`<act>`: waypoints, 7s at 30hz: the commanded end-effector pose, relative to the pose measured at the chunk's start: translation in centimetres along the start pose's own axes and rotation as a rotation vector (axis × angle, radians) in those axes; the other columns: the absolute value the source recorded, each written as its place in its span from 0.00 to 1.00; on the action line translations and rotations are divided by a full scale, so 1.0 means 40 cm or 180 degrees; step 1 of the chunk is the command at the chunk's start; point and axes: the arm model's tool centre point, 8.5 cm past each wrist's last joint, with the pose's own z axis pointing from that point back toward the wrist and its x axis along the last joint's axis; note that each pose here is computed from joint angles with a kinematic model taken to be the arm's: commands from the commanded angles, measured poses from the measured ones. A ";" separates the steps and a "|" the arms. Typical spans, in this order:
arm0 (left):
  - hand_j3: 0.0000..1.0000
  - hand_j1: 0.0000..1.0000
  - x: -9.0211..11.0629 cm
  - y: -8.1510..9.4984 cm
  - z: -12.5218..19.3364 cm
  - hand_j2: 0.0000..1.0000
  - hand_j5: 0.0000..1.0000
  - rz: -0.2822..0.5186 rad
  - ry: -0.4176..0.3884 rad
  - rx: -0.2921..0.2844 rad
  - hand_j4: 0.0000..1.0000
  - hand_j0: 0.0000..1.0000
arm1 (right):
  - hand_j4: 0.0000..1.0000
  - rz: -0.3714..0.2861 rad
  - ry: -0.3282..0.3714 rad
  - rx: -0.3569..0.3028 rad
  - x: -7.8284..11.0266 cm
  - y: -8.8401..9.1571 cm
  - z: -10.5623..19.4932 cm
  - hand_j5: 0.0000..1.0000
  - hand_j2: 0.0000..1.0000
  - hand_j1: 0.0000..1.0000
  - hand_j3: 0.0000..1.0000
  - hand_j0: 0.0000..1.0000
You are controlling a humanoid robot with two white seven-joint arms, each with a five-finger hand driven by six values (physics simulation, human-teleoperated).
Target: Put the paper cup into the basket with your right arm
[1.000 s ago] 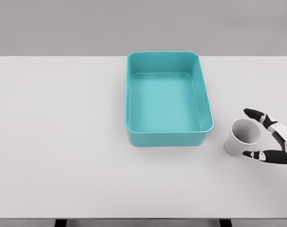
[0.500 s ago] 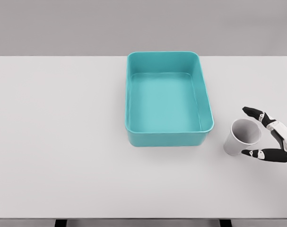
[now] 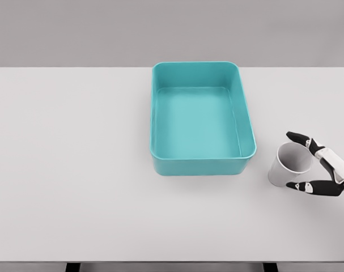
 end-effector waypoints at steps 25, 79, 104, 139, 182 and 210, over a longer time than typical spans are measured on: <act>1.00 1.00 0.000 0.000 0.000 1.00 1.00 0.0000 -0.0001 -0.0001 1.00 1.00 | 0.97 0.0015 0.0008 -0.0024 -0.009 -0.013 -0.013 0.97 0.97 0.97 0.97 0.97; 1.00 1.00 -0.001 0.000 0.000 1.00 1.00 0.0000 0.0003 0.0000 1.00 1.00 | 0.59 0.0266 -0.0296 0.0143 0.061 -0.077 -0.052 0.59 0.59 0.59 0.59 0.59; 1.00 1.00 0.000 0.000 0.000 1.00 1.00 0.0000 -0.0001 -0.0001 1.00 1.00 | 0.56 0.0609 -0.0761 0.0121 0.225 -0.229 -0.111 0.56 0.56 0.56 0.56 0.56; 1.00 1.00 0.000 0.000 0.000 1.00 1.00 0.0000 -0.0001 -0.0001 1.00 1.00 | 0.55 0.0579 -0.1785 0.0397 0.387 -0.139 -0.341 0.55 0.55 0.55 0.55 0.55; 1.00 1.00 0.000 0.000 0.000 1.00 1.00 0.0000 -0.0001 -0.0001 1.00 1.00 | 0.54 0.0225 -0.1644 0.0720 0.278 0.096 -0.568 0.54 0.54 0.54 0.54 0.54; 1.00 1.00 0.000 0.000 0.000 1.00 1.00 0.0000 -0.0001 -0.0001 1.00 1.00 | 0.54 0.0097 -0.1236 0.0830 0.168 0.150 -0.575 0.54 0.54 0.54 0.54 0.54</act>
